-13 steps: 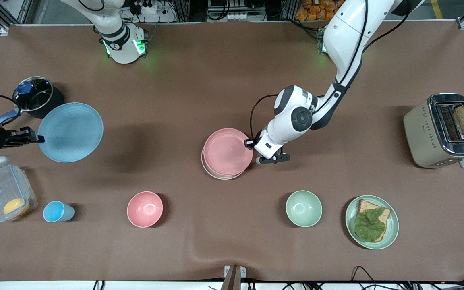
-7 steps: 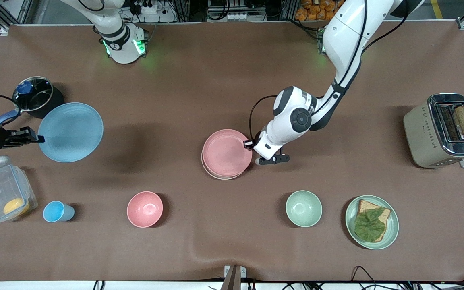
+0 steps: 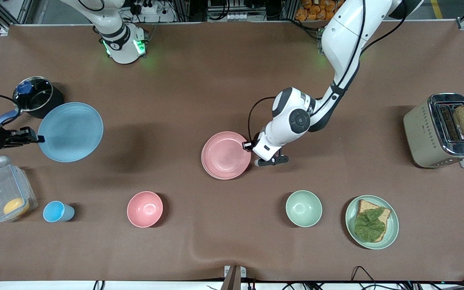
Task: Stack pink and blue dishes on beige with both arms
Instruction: 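Release the pink plate with the left gripper while the right gripper carries the blue plate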
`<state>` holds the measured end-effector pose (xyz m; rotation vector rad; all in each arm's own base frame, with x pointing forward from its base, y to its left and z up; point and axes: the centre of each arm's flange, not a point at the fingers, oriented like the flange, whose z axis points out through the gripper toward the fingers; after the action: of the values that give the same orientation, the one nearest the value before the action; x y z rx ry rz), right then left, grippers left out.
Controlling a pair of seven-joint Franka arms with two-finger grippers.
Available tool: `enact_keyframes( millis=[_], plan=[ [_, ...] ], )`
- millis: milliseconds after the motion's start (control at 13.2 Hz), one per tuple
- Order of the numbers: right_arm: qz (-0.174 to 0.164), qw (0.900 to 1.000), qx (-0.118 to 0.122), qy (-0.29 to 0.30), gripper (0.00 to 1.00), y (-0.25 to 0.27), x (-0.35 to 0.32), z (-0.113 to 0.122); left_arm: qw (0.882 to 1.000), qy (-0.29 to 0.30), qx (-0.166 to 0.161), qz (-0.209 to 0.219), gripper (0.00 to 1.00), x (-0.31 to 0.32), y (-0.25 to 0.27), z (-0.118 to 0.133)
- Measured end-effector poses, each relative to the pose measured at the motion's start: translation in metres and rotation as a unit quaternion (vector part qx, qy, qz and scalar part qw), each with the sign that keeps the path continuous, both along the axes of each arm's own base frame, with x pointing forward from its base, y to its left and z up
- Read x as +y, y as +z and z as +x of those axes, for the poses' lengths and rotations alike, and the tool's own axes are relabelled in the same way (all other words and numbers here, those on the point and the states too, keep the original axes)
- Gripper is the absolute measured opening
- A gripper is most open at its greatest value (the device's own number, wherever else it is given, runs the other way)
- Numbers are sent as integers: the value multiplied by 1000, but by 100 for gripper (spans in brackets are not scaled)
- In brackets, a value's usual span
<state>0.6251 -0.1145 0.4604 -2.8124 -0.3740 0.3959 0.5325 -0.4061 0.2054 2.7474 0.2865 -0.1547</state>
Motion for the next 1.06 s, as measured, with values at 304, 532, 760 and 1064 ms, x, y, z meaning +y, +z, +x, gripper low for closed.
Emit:
enact_keyframes(
  millis=[304, 532, 760, 1064],
  plan=[
    [0, 1000, 0, 0, 3, 0, 0, 0, 1000, 1, -1, 0, 22, 1, 0, 2],
    [0, 1000, 0, 0, 3, 0, 0, 0, 1000, -1, 5, 1, 47, 0, 3, 3],
    [2, 1000, 0, 4, 3, -1, 4, 1, 1000, -2, 20, 8, 62, 5, 10, 12],
    [-13, 1000, -3, -8, 3, -13, 51, 15, 999, -18, 25, 44, 84, 30, 31, 35]
  ],
)
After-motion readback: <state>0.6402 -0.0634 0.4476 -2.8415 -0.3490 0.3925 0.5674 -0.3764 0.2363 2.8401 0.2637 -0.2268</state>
